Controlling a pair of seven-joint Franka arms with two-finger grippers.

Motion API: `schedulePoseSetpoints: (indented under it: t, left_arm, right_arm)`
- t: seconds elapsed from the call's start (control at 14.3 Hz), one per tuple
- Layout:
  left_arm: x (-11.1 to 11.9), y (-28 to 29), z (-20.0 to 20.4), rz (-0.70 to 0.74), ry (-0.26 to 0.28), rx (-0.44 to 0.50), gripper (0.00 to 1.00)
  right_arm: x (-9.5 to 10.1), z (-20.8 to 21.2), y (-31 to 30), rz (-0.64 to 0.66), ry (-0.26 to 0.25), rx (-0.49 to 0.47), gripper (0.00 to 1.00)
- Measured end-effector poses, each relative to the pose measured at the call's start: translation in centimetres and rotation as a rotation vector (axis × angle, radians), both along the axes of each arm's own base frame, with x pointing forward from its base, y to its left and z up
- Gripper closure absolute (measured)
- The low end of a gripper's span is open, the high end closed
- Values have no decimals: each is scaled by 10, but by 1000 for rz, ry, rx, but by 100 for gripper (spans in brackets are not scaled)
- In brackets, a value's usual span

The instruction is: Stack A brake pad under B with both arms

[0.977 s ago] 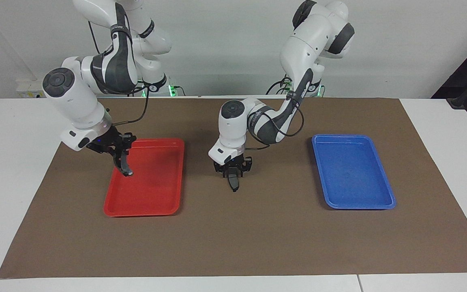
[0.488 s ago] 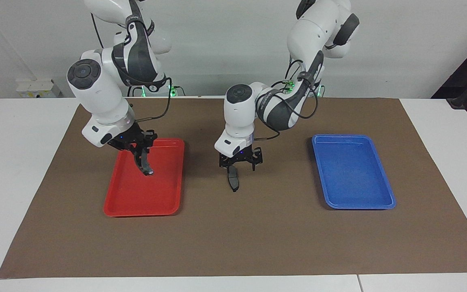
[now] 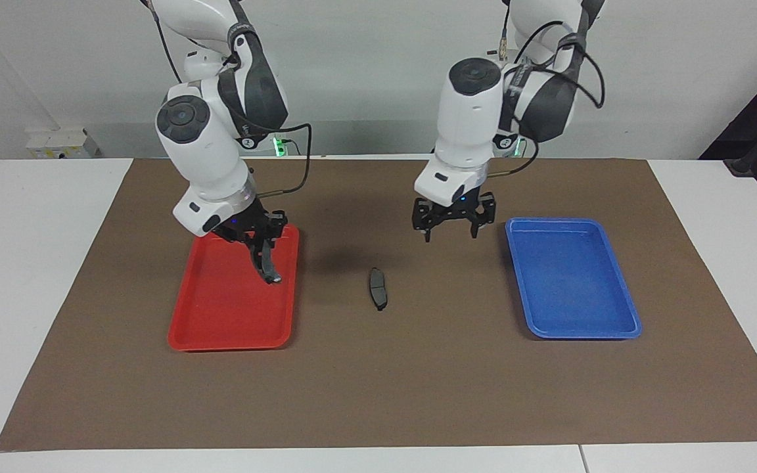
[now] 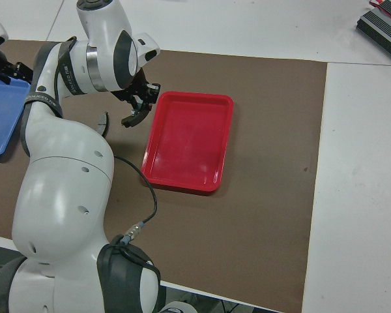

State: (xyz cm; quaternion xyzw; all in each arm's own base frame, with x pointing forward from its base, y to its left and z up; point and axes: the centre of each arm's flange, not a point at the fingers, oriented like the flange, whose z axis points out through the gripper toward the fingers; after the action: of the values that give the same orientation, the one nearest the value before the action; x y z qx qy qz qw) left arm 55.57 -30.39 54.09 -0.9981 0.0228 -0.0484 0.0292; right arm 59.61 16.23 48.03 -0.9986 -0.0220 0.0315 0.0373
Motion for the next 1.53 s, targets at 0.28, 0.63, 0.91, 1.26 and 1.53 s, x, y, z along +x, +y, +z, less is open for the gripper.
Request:
schedulePoseSetpoints:
  t: [0.28,0.63,0.91,1.26,1.53]
  left_arm:
    - [25,134,30,-29,25,-32,0]
    - [29,254,48,-26,30,-49,0]
    - [22,247,60,-27,12,-52,0]
    - [8,245,84,-25,-14,-54,0]
    - [6,245,85,-25,-11,-54,0]
  right_arm:
    - [-3,-4,76,30,-36,3,59]
    - [9,-44,151,64,-37,8,59]
    - [13,-96,186,90,-58,9,59]
    - [14,-113,195,90,-81,11,59]
    - [10,-136,195,83,-69,9,59]
